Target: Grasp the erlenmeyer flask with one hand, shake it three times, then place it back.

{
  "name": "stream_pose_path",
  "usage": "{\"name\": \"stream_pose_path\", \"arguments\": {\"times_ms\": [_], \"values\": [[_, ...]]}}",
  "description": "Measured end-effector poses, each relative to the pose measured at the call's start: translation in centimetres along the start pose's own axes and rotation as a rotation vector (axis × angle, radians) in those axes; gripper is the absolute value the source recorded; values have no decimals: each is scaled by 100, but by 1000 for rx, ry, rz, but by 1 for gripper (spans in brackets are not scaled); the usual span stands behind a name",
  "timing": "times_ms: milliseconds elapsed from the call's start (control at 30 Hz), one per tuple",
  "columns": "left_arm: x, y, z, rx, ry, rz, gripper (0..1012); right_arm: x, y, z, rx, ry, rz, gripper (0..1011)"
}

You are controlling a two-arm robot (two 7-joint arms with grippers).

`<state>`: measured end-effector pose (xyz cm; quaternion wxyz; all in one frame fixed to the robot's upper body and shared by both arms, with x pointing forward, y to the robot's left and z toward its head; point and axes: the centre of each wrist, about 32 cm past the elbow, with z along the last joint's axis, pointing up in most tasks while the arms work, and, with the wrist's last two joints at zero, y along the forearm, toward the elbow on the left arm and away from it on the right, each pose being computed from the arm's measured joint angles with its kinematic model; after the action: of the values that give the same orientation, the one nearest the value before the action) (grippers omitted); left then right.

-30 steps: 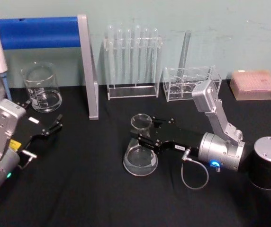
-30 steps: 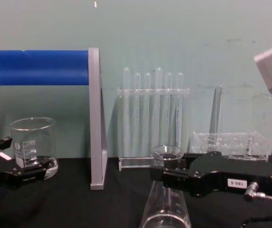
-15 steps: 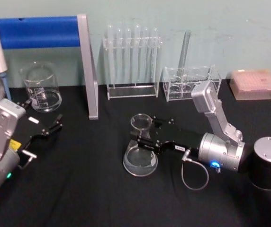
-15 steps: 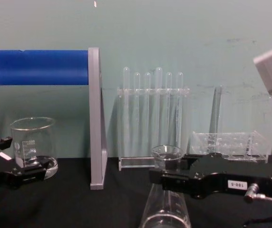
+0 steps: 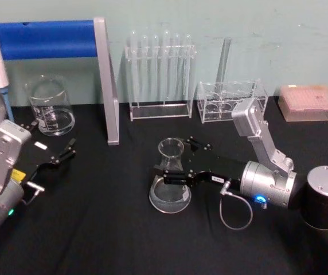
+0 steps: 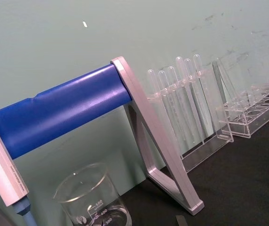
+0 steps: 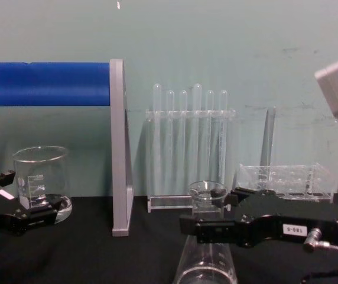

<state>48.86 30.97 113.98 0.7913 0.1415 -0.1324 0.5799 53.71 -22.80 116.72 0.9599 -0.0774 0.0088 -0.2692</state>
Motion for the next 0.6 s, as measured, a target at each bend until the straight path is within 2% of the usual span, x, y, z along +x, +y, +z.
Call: {"name": "stream_pose_path", "arguments": {"times_ms": [33,600], "values": [[0,0,0,0,0,0,1001,0,0,0,0,0,0,1003],[0,0,0,0,0,0,1001,0,0,0,2,0,0,1000]]}}
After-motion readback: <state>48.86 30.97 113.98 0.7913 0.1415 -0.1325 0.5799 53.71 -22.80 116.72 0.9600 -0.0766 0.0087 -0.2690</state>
